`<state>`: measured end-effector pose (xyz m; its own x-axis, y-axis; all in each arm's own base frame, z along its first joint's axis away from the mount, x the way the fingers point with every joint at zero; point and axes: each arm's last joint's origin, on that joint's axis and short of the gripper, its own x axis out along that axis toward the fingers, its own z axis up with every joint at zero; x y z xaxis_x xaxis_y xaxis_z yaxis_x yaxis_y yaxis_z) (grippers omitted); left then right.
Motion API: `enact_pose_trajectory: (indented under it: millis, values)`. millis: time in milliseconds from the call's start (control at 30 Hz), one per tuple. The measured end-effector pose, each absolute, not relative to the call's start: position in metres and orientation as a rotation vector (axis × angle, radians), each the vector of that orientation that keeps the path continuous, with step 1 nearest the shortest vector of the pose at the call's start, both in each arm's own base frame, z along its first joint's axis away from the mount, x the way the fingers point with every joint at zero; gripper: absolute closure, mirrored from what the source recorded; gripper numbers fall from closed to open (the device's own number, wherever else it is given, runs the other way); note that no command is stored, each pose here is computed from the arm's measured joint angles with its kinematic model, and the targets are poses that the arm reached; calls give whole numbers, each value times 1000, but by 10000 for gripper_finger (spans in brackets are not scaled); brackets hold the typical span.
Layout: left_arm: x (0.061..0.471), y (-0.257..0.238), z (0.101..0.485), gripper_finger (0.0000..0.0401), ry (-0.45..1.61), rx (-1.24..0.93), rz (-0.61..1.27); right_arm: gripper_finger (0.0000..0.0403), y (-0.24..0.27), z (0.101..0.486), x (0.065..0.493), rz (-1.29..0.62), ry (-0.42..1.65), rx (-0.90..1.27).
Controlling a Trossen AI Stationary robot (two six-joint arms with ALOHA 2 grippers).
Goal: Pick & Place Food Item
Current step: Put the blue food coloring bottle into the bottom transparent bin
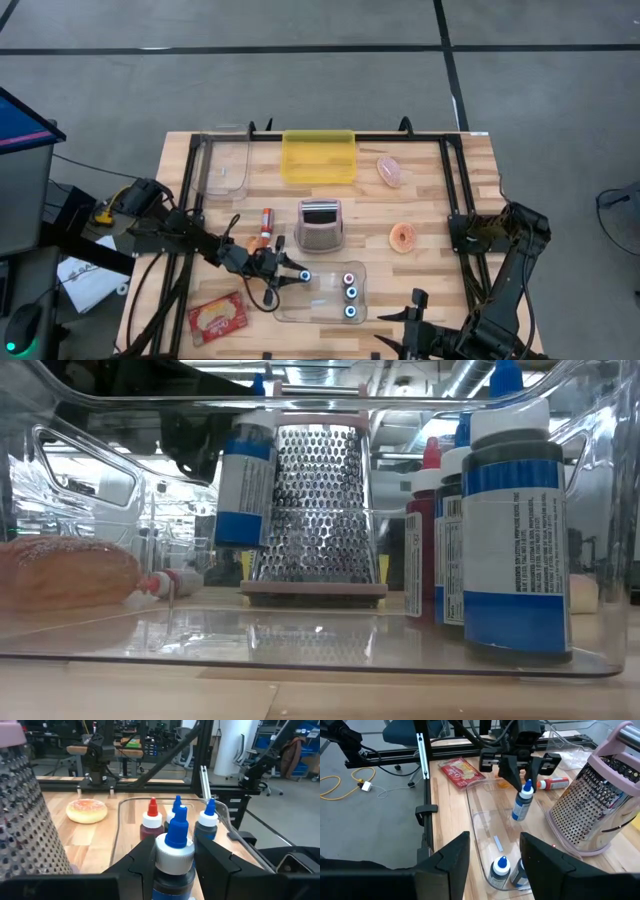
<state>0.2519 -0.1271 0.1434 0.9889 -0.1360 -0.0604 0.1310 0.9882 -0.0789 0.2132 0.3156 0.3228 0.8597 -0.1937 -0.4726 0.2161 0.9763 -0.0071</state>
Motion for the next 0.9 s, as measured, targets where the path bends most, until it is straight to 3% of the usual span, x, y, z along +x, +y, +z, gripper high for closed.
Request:
enact_pose_trajectory:
  millis: [900]
  values:
    - [236, -131, 121, 284, 30, -72, -139, 239, 314, 323, 216, -227, 481, 52]
